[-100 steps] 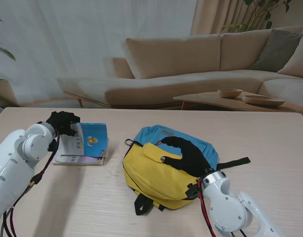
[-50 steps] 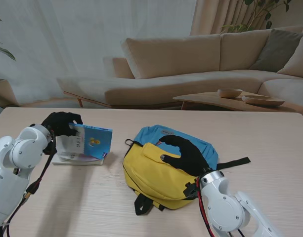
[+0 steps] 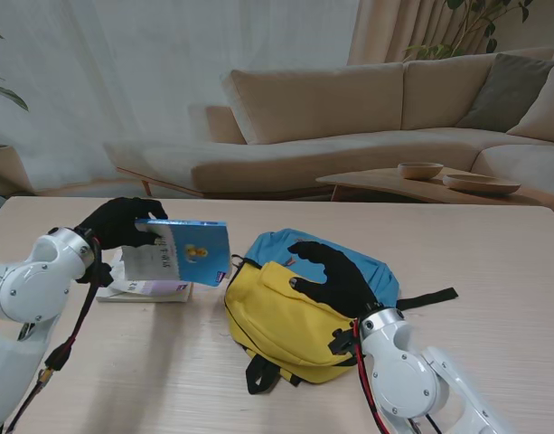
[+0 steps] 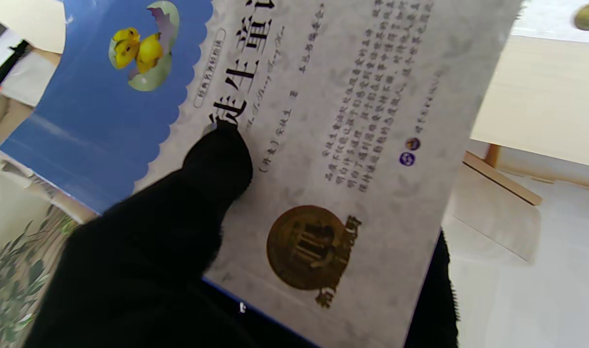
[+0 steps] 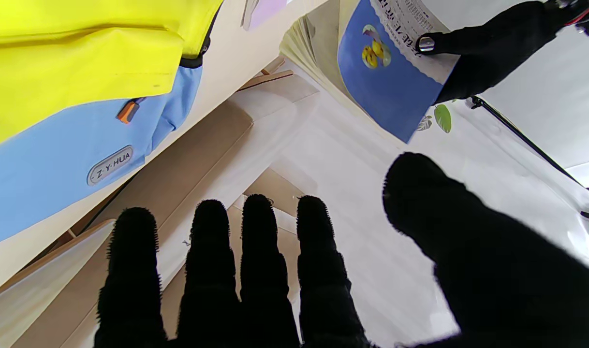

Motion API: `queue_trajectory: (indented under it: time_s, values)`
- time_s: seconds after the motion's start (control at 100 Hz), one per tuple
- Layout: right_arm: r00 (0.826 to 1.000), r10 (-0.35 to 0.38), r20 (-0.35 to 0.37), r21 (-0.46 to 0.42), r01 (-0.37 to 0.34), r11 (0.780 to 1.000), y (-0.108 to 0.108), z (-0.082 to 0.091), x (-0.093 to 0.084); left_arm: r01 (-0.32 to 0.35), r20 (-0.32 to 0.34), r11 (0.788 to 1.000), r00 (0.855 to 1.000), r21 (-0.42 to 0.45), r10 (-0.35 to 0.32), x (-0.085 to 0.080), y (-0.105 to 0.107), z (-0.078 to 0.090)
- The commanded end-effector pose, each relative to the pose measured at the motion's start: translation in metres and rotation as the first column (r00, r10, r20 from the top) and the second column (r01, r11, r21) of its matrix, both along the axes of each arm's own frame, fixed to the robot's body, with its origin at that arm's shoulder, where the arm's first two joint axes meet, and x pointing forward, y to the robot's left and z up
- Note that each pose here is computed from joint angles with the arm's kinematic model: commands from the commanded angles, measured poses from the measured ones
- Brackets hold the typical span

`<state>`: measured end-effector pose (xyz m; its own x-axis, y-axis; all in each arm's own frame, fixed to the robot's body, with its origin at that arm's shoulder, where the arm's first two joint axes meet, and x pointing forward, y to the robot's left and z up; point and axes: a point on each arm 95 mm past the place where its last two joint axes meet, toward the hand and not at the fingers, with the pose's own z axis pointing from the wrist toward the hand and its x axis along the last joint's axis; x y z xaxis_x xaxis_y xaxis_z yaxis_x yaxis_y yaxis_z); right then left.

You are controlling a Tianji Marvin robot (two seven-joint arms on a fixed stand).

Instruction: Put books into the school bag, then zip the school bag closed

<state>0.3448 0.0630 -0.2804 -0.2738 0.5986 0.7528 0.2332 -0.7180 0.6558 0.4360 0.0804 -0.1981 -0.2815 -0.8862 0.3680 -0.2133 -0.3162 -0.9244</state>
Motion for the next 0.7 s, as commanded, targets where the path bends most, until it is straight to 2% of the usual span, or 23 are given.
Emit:
queue_trajectory:
  time_s: [0.0,0.19,0.34,0.69]
  values:
    - [1.000,0.010,-0.014,0.016,-0.009,1.000,0.007,-0.003,-0.002,0.037,-0.009,0.999,0.999,-0.012,-0.037,-0.007,-0.014,0.008]
    - [1.000,0.009,-0.007,0.049,-0.009,0.999,0.014,-0.003,-0.003,0.098,-0.033,0.993,0.994,-0.066,-0.101,-0.019,-0.039,0.014]
    - [1.000,0.012,0.000,0.072,-0.012,0.997,0.021,-0.004,-0.005,0.136,-0.052,0.986,0.989,-0.093,-0.141,-0.026,-0.059,0.012]
    - [1.000,0.018,-0.001,0.145,-0.018,0.989,0.038,-0.006,-0.014,0.224,-0.137,0.958,0.959,-0.177,-0.249,-0.036,-0.091,-0.001]
